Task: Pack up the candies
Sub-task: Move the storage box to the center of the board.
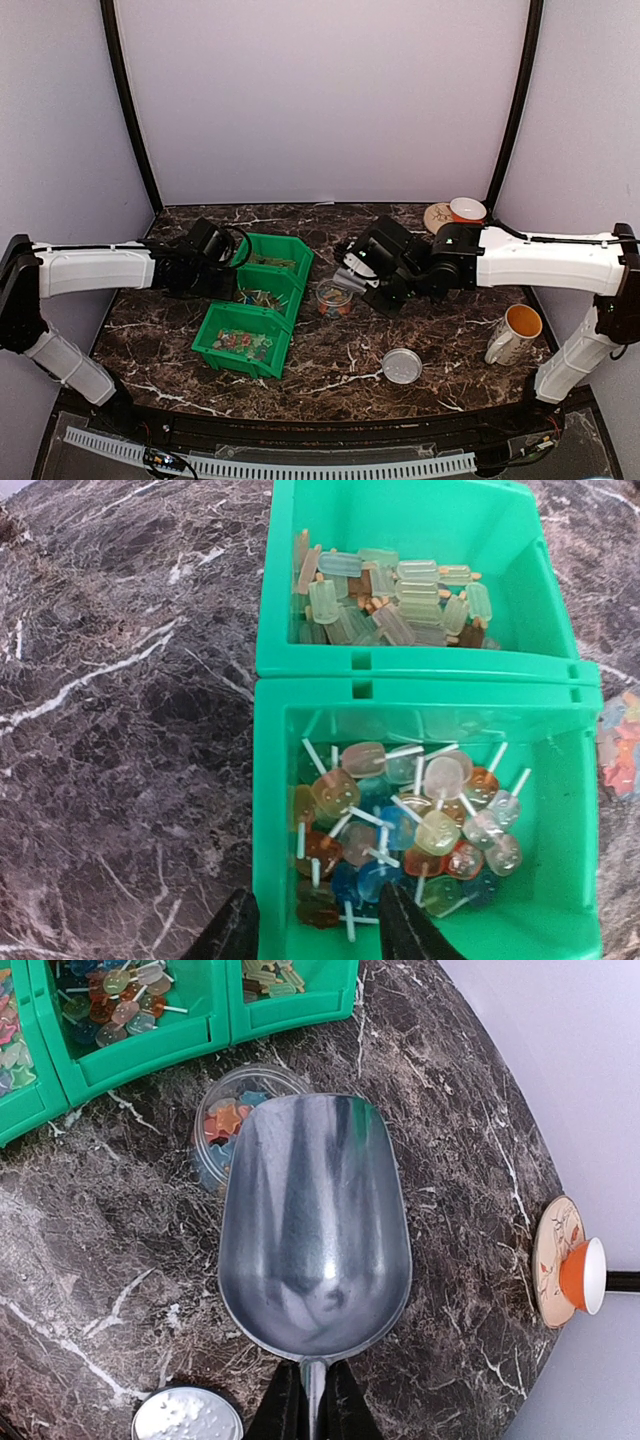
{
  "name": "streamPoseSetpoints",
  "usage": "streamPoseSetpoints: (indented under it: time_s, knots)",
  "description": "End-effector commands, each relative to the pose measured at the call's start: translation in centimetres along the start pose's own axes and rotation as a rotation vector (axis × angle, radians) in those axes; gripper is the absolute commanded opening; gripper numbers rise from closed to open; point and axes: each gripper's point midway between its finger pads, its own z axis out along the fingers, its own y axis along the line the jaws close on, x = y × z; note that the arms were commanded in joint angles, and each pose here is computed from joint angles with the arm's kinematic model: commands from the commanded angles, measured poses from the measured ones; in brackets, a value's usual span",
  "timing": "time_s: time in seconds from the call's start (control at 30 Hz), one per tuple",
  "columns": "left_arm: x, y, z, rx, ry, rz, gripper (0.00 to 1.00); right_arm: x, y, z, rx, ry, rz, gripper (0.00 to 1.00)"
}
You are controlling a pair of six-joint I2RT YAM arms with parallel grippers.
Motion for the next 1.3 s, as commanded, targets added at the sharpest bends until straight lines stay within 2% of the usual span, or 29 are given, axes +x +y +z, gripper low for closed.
streamPoseSetpoints:
  time_s: [0.0, 0.3, 0.73, 1.1, 1.27]
  knots:
    - [-0.9, -0.3, 0.9, 0.009, 0.006, 0.003, 0.42, -0.9, -0.5, -0.8, -0.005, -0.052, 0.047, 0.00]
    - [-0.5, 0.8, 3.1, 0.003, 0.049, -0.032, 0.36, -0.7, -0.1, -0.5, -0.016, -0.053, 0.047, 0.00]
    - [1.1, 0.6, 5.0, 0.012, 0.098, -0.040, 0.19, -0.9, 0.4, -0.1, -0.034, -0.047, 0.042, 0.00]
    - [2.2, 0.5, 4.5, 0.043, 0.101, -0.070, 0.01, -2.3, 0.9, -0.3, -0.054, -0.059, 0.025, 0.00]
    - [3.3, 0.7, 3.7, 0.067, 0.112, -0.093, 0.00, -4.1, 1.5, -1.2, -0.084, -0.093, -0.003, 0.00]
